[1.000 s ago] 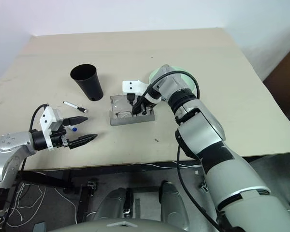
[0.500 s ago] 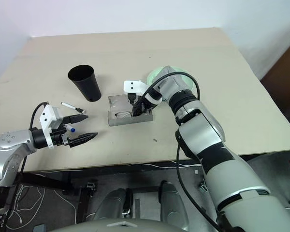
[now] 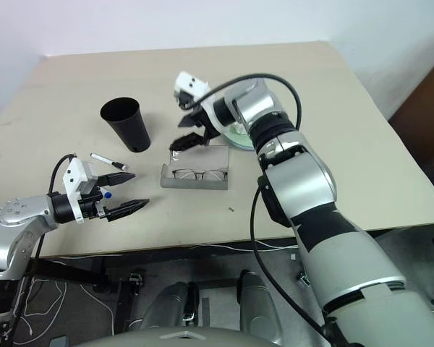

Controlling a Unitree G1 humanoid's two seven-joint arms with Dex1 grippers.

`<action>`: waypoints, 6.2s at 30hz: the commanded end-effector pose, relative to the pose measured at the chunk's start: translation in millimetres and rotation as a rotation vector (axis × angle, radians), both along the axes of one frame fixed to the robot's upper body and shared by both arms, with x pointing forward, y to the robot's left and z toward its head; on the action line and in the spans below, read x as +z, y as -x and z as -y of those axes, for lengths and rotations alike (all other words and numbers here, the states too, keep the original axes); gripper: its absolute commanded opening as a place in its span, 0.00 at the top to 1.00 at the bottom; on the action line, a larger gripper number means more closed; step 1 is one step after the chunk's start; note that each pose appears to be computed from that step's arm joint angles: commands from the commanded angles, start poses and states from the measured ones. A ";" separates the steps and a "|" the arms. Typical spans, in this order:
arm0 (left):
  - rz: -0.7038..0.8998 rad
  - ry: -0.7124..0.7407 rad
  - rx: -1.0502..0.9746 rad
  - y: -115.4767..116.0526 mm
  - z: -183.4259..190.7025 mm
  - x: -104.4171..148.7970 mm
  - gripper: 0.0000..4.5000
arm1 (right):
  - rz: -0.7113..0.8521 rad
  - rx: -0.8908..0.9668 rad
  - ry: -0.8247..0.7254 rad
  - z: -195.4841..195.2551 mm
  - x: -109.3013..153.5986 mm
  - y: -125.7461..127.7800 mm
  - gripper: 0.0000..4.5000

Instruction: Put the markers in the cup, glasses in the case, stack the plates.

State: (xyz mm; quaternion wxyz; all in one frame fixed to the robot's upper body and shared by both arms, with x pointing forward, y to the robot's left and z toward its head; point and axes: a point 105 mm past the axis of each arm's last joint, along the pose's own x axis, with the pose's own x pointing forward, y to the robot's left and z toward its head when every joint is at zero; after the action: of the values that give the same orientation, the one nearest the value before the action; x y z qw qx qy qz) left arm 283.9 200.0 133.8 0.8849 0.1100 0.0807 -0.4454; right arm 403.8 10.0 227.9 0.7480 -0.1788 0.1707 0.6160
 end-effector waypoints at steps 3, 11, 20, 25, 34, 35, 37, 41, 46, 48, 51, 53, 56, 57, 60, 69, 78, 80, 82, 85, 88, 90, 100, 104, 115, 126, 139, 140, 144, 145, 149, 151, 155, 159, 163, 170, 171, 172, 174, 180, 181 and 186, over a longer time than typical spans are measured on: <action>0.040 -0.004 -0.015 0.6 4.2 9.4 0.00 | 0.083 -0.200 -0.038 13.6 2.5 -23.8 0.27; 0.051 -0.010 -0.007 -0.9 2.3 12.3 0.00 | 0.231 -0.379 0.003 26.9 -20.2 -46.0 0.91; 0.056 -0.012 0.002 -0.9 1.4 13.6 0.00 | 0.233 -0.486 0.090 47.2 -48.1 -53.5 0.99; 0.056 -0.010 0.010 1.3 0.6 13.2 0.00 | 0.263 -0.537 0.144 61.3 -56.8 -58.0 0.99; 0.049 0.007 0.017 5.4 2.9 11.5 0.00 | 0.206 -0.463 0.259 65.9 -74.3 -49.5 0.99; 0.048 0.007 0.017 5.6 3.0 11.6 0.00 | 0.195 -0.451 0.265 65.4 -75.4 -48.1 0.99; 0.045 0.006 0.019 5.6 2.7 11.4 0.00 | 0.176 -0.430 0.277 64.6 -77.7 -45.5 0.99; 0.043 0.004 0.020 5.8 2.2 10.9 0.00 | 0.161 -0.409 0.281 62.9 -79.5 -43.2 0.99; 0.042 0.002 0.022 5.0 2.4 9.7 0.00 | 0.108 -0.358 0.256 56.8 -74.2 -37.4 0.99; 0.042 0.004 0.020 4.7 3.2 9.8 0.00 | 0.083 -0.325 0.241 53.2 -70.8 -34.0 0.99; 0.042 0.004 0.017 4.2 3.7 9.5 0.00 | 0.051 -0.281 0.218 47.8 -65.0 -29.2 0.99; 0.042 0.003 0.015 3.6 3.9 9.3 0.00 | 0.028 -0.239 0.202 43.1 -60.7 -24.8 0.99; 0.042 0.002 0.011 2.0 4.4 9.5 0.00 | -0.002 -0.172 0.191 37.7 -55.9 -17.9 0.99; 0.043 0.002 0.009 1.6 4.7 9.8 0.00 | -0.009 -0.156 0.189 36.8 -55.0 -16.3 0.99; 0.043 0.000 0.003 0.8 5.7 9.8 0.00 | -0.036 -0.110 0.181 33.5 -51.9 -10.9 0.99; 0.060 -0.009 0.019 -4.0 -1.2 13.9 0.00 | -0.085 0.144 0.135 18.3 -40.4 16.1 0.99; 0.083 -0.007 0.053 -9.0 -6.3 16.1 0.00 | -0.161 0.202 0.176 19.3 -80.9 35.0 0.99; 0.088 -0.004 0.057 -10.2 -6.0 16.6 0.00 | -0.167 0.211 0.155 16.6 -80.0 38.0 0.99; 0.091 -0.002 0.058 -10.5 -6.2 17.3 0.00 | -0.167 0.208 0.088 12.1 -66.0 37.6 0.99; 0.093 -0.003 0.060 -10.3 -7.2 17.6 0.00 | -0.118 0.167 0.007 10.8 -40.6 28.2 0.99; 0.096 -0.005 0.064 -11.0 -7.9 18.0 0.00 | -0.078 0.129 -0.023 13.2 -28.1 20.0 0.99; 0.098 -0.006 0.065 -11.5 -7.2 17.8 0.00 | -0.037 0.084 -0.026 15.1 -25.4 12.2 0.99; 0.106 -0.005 0.068 -12.4 -5.9 20.2 0.00 | 0.100 -0.132 0.098 34.9 -57.5 -19.4 0.99; 0.103 0.007 0.056 -7.7 -6.0 21.9 0.00 | 0.093 -0.199 0.070 38.0 -54.8 -25.5 0.99; 0.086 -0.004 0.035 -6.0 -4.6 21.4 0.00 | 0.106 -0.196 0.080 38.8 -54.0 -26.3 0.99; 0.093 -0.002 0.041 -6.5 -4.3 24.3 0.00 | 0.079 0.000 0.218 41.0 -79.2 -6.8 0.99; 0.097 -0.006 0.048 -7.5 -6.2 25.1 0.00 | -0.004 0.176 0.140 30.4 -58.6 16.8 0.99; 0.097 -0.007 0.048 -7.6 -6.4 25.2 0.00 | -0.007 0.184 0.139 30.0 -58.3 18.3 0.99; 0.097 -0.009 0.044 -7.8 -5.3 25.8 0.00 | -0.019 0.208 0.132 28.5 -59.2 24.8 0.99; 0.097 -0.010 0.043 -7.9 -5.0 26.0 0.00 | -0.025 0.216 0.133 28.0 -60.5 27.0 0.99; 0.098 -0.009 0.041 -8.3 -4.3 27.0 0.00 | -0.055 0.242 0.134 26.1 -67.7 36.8 0.99; 0.097 -0.009 0.041 -8.4 -4.2 26.9 0.00 | -0.067 0.250 0.144 25.5 -74.7 41.6 0.99; 0.097 -0.008 0.036 -8.5 -3.1 27.2 0.00 | -0.080 0.265 0.151 24.7 -79.8 49.6 0.99; 0.096 -0.008 0.035 -9.5 -2.6 26.6 0.00 | -0.094 0.261 0.157 23.4 -87.0 54.1 0.99; 0.095 -0.007 0.036 -10.4 -2.7 26.0 0.00 | -0.095 0.270 0.162 23.3 -91.4 58.4 0.99; 0.094 -0.001 0.034 -10.0 -4.3 26.0 0.00 | -0.075 0.277 0.108 19.3 -77.1 60.2 0.99; 0.094 -0.001 0.034 -10.1 -4.4 26.1 0.00 | -0.075 0.277 0.106 19.3 -76.3 60.3 0.99; 0.095 0.001 0.034 -10.0 -4.5 26.2 0.00 | -0.073 0.279 0.106 19.6 -76.0 60.6 0.99; 0.098 0.014 0.032 -9.8 -4.2 27.6 0.00 | -0.074 0.282 0.105 19.9 -76.5 61.9 0.99; 0.113 0.045 0.016 -9.5 -1.7 31.5 0.00 | -0.086 0.271 0.128 19.4 -90.6 63.0 0.99; 0.113 0.044 0.017 -9.9 -1.9 31.5 0.00 | -0.086 0.268 0.131 19.5 -92.0 62.5 0.99; 0.124 0.055 0.018 -12.2 -3.2 35.6 0.00 | -0.075 0.254 0.129 19.2 -91.8 59.0 0.99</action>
State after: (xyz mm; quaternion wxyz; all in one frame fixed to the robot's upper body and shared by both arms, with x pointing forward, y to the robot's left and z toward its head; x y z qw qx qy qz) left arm 294.7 200.6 152.1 0.8922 0.1089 0.0482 -0.4357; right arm 344.2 -11.8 135.4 0.6431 -0.2177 0.2188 0.7008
